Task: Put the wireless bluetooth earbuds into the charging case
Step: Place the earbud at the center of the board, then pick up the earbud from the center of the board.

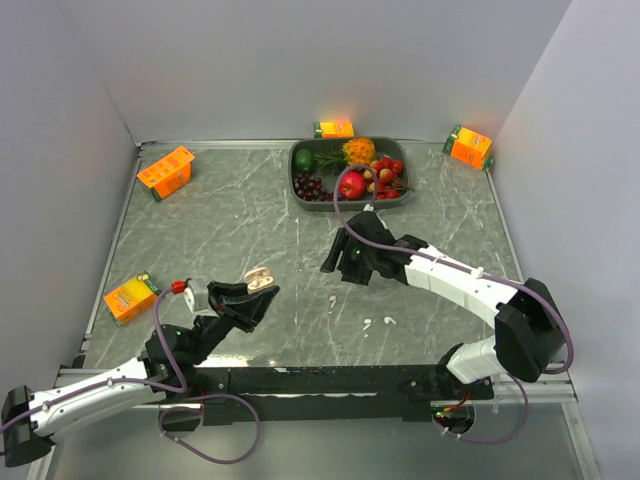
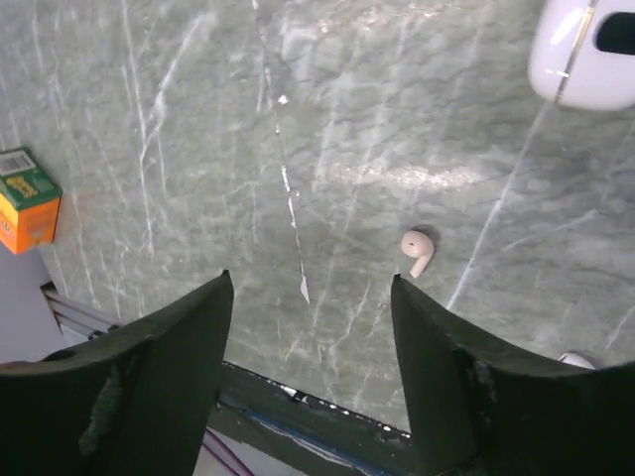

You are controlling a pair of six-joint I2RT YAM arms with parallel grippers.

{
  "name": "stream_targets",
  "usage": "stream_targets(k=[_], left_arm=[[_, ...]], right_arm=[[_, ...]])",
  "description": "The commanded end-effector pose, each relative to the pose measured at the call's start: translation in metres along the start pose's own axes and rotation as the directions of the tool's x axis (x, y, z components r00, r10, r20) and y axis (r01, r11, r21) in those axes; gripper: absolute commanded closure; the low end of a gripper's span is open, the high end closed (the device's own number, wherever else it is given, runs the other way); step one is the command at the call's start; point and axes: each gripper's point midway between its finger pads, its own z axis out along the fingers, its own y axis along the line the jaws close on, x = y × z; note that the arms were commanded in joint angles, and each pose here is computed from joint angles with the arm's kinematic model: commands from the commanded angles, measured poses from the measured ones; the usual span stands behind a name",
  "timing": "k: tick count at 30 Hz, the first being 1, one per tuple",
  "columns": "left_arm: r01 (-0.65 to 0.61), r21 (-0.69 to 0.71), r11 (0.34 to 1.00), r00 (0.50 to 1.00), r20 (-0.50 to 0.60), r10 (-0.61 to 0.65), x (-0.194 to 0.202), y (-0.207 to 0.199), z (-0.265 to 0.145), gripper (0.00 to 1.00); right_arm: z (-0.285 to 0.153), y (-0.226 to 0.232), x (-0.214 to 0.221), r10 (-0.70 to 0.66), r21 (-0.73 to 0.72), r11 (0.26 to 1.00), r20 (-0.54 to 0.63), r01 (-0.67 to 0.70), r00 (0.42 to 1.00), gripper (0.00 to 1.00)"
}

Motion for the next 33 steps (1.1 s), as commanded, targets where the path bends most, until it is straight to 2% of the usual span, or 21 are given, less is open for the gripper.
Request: stream_targets(k=[1,3,7,12,14,18,33], left_arm=[[0.014,0.018,1.000,1.000,0.009,-0.014,-0.001,-0.003,-0.004,0.99],[0.019,0.015,1.000,1.000,0.014,-0.019,0.000,-0.001,-0.005,0.99],[0.020,0.022,1.000,1.000,0.014,-0.020,0.000,-0.003,-0.005,0.99],[0.021,0.021,1.000,0.999,0.026,-0.021,-0.003,-0.003,-0.005,0.99],[0.020,0.024,1.000,0.999,0.024,-0.021,-0.002,-0.003,-0.005,0.99],[0.027,0.026,0.999,0.999,0.018,-0.028,-0.001,-0.004,-0.005,0.99],[0.039,0.026,0.999,0.999,-0.001,-0.039,0.006,-0.003,-0.006,0.99]], right_arm=[[-0.014,0.025,-0.010,0.039,0.012,0.999,-0.022,-0.039,0.999,0.37],[-0.008,0.010,0.002,0.061,0.104,0.993,-0.098,-0.050,0.993,0.49],[0.004,0.006,0.019,0.129,0.101,0.988,-0.176,-0.112,0.976,0.53],[0.020,-0.016,0.036,0.158,0.202,0.973,-0.245,-0.109,0.957,0.58],[0.023,-0.021,0.037,0.151,0.217,0.971,-0.245,-0.098,0.958,0.57],[0.030,-0.033,0.040,0.136,0.246,0.967,-0.270,-0.069,0.953,0.46],[0.049,-0.073,0.048,0.133,0.311,0.950,-0.345,-0.021,0.929,0.52]])
